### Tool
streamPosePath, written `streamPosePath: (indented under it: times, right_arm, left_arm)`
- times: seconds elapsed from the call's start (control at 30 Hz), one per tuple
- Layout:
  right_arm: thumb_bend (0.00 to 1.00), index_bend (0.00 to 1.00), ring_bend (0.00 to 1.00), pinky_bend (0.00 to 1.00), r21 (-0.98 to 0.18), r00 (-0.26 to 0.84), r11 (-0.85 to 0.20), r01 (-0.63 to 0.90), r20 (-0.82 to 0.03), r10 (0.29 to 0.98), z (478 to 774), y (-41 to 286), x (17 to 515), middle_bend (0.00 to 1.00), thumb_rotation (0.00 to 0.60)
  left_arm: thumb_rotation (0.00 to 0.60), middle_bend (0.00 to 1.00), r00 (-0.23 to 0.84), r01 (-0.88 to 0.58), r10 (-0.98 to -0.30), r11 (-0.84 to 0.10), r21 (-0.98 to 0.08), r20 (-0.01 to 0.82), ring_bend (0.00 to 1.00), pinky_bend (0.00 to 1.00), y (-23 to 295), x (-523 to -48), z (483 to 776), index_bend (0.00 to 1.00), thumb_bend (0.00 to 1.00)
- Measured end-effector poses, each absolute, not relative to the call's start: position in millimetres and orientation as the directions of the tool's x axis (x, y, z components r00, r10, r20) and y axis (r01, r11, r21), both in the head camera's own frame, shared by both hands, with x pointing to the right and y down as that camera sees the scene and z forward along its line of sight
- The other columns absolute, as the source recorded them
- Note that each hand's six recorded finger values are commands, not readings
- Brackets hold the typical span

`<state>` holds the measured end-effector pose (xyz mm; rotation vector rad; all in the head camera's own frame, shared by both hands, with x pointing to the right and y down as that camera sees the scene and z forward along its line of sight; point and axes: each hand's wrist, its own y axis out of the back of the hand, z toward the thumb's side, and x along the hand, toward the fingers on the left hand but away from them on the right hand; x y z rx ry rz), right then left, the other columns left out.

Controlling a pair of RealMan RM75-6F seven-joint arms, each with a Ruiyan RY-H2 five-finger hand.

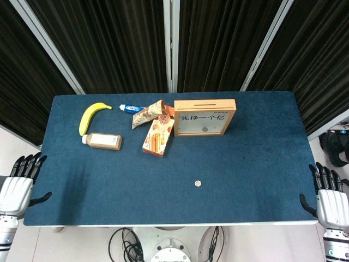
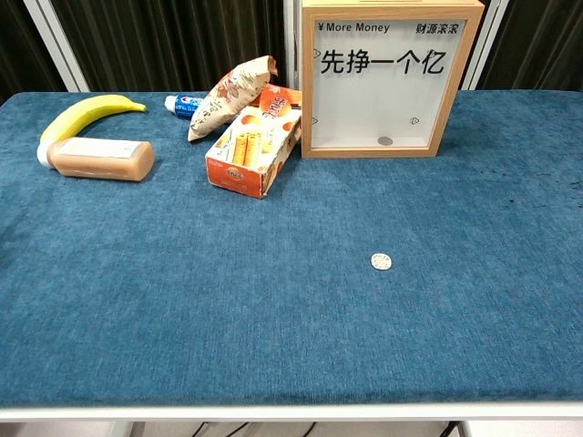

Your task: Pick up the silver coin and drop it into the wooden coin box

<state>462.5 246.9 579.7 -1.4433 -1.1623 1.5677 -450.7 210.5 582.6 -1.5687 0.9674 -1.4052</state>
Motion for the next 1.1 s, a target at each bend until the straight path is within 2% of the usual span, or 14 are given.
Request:
streamPosePath:
  times: [0.27, 0.47, 0.77, 0.97, 1.1]
  right_arm:
    - [0.29, 0.0, 0.0, 0.0, -0.931, -0.121, -0.358, 0.074, -0.364, 0.923, 579.9, 247.5, 460.2, 0.0, 0.6]
    - [0.29, 0.0, 0.0, 0.0, -0.924, -0.067, -0.379, 0.051, -0.381, 0.922, 582.8, 245.0, 446.8, 0.0, 0.6]
    - [0.29, 0.0, 0.0, 0.0, -0.894, 0.143, -0.443, -0.068, -0.448, 0.882, 605.7, 226.3, 387.5, 0.0, 0.6]
    - [0.3, 0.0, 0.0, 0.0, -0.871, 0.333, -0.476, -0.123, -0.488, 0.807, 638.8, 212.9, 320.2, 0.0, 0.6]
    - [0.3, 0.0, 0.0, 0.0, -0.851, 0.403, -0.51, -0.129, -0.515, 0.757, 664.4, 211.4, 284.7, 0.0, 0.6]
  left_arm:
    - [0.6, 0.0, 0.094, -0.03, -0.918, -0.391, -0.92, 0.386, 0.0, 0.0, 214.2, -449.3, 583.4, 0.01, 0.11]
    - [0.6, 0.0, 0.1, -0.029, -0.918, -0.388, -0.921, 0.383, 0.0, 0.0, 213.8, -447.6, 583.0, 0.01, 0.11]
    - [0.6, 0.0, 0.095, -0.026, -0.919, -0.387, -0.922, 0.383, 0.0, 0.0, 214.4, -448.6, 585.2, 0.01, 0.11]
    - [0.6, 0.0, 0.091, -0.021, -0.92, -0.384, -0.923, 0.38, 0.0, 0.0, 215.5, -450.7, 585.6, 0.01, 0.11]
    - [0.6, 0.0, 0.077, -0.012, -0.924, -0.378, -0.926, 0.376, 0.0, 0.0, 216.8, -455.1, 585.0, 0.01, 0.11]
